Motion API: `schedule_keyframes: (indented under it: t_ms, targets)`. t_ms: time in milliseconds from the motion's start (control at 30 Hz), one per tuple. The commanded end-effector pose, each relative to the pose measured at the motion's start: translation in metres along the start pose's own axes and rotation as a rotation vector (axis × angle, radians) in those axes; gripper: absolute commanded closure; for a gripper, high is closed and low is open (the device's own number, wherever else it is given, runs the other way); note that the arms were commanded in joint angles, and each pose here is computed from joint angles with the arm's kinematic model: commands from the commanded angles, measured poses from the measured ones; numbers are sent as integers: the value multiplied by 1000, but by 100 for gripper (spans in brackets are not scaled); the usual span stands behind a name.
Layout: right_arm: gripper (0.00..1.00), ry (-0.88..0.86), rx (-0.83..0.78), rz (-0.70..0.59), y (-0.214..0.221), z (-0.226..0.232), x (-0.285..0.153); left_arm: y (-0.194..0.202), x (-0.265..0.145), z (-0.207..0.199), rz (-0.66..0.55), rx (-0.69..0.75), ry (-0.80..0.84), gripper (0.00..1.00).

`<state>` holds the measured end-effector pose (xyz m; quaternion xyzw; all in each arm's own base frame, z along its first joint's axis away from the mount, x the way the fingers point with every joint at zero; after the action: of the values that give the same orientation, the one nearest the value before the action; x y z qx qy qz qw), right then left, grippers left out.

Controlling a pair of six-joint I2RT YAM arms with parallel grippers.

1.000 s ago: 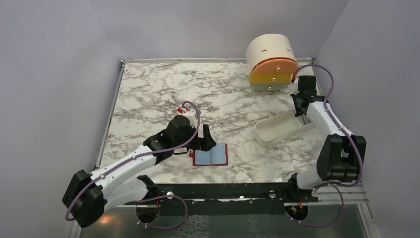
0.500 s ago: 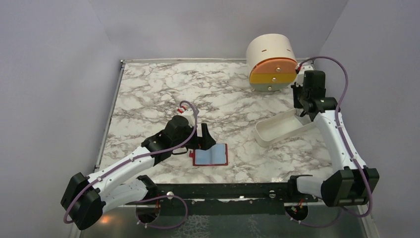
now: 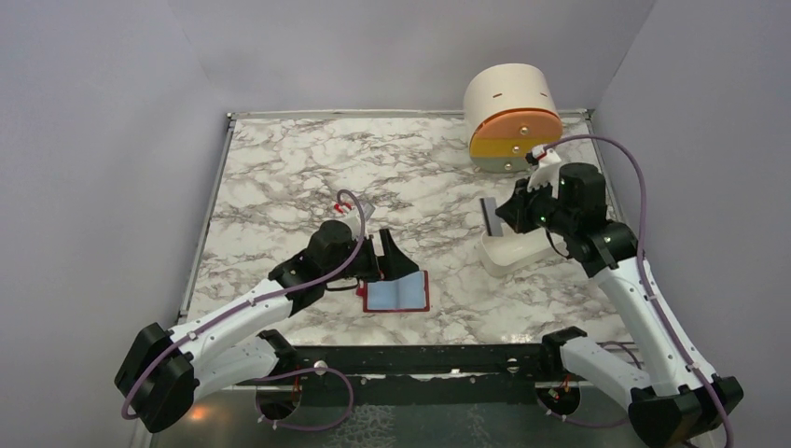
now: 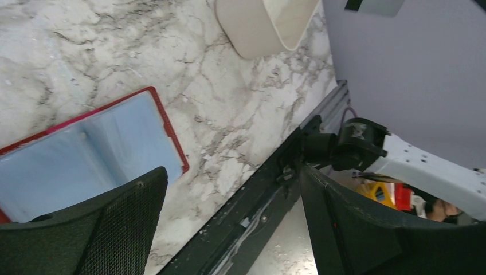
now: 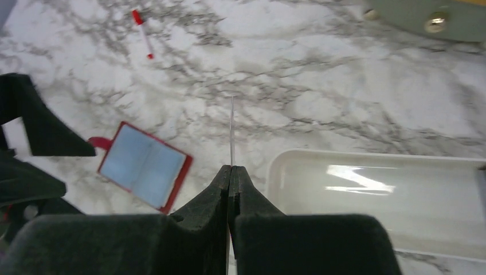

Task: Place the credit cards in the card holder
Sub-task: Pick up the credit card from the storage box.

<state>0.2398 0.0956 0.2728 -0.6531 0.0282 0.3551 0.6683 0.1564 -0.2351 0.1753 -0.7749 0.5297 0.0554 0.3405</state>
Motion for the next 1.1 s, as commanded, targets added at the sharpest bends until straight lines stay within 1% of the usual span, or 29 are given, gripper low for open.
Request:
schedule_keyframes:
  t_ms: [0, 133, 300, 367, 500, 600, 733, 933, 1067]
  targets:
    - [99, -296, 120, -49, 7, 52, 1, -5, -8, -43, -19, -118, 293, 13]
    - [99, -468, 221, -84, 15, 78, -2, -14, -8, -49, -69, -139, 318, 14]
    - [99, -604, 336, -159, 17, 93, -11, -21, -13, -58, -110, -158, 361, 25]
    - [99, -648, 384, -174, 19, 98, -14, -23, -15, -62, -122, -165, 387, 26]
    - [99, -686, 457, -203, 24, 100, -15, -27, -17, -72, -130, -154, 446, 28]
    - [99, -705, 490, -206, 27, 102, -15, -28, -17, -77, -117, -145, 478, 31]
    - [99, -757, 538, -209, 30, 106, -17, -27, -13, -77, -101, -148, 475, 35]
    - [99, -800, 589, -191, 37, 110, -13, -27, -9, -76, -88, -164, 469, 36]
    - [99, -823, 606, -191, 38, 112, -13, -27, -8, -78, -75, -172, 474, 40]
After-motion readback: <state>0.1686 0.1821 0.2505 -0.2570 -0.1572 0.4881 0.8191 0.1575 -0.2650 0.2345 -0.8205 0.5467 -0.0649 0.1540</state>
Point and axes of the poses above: each gripper's point midway between its finger pads, its own x axis out along the fingers, its own z axis along the line the jaws close on, y = z × x, the point moved 5 cm from there along -x, back along the fingers, and after that the axes turned 2 degrees about -x, right-handed, at the moved point
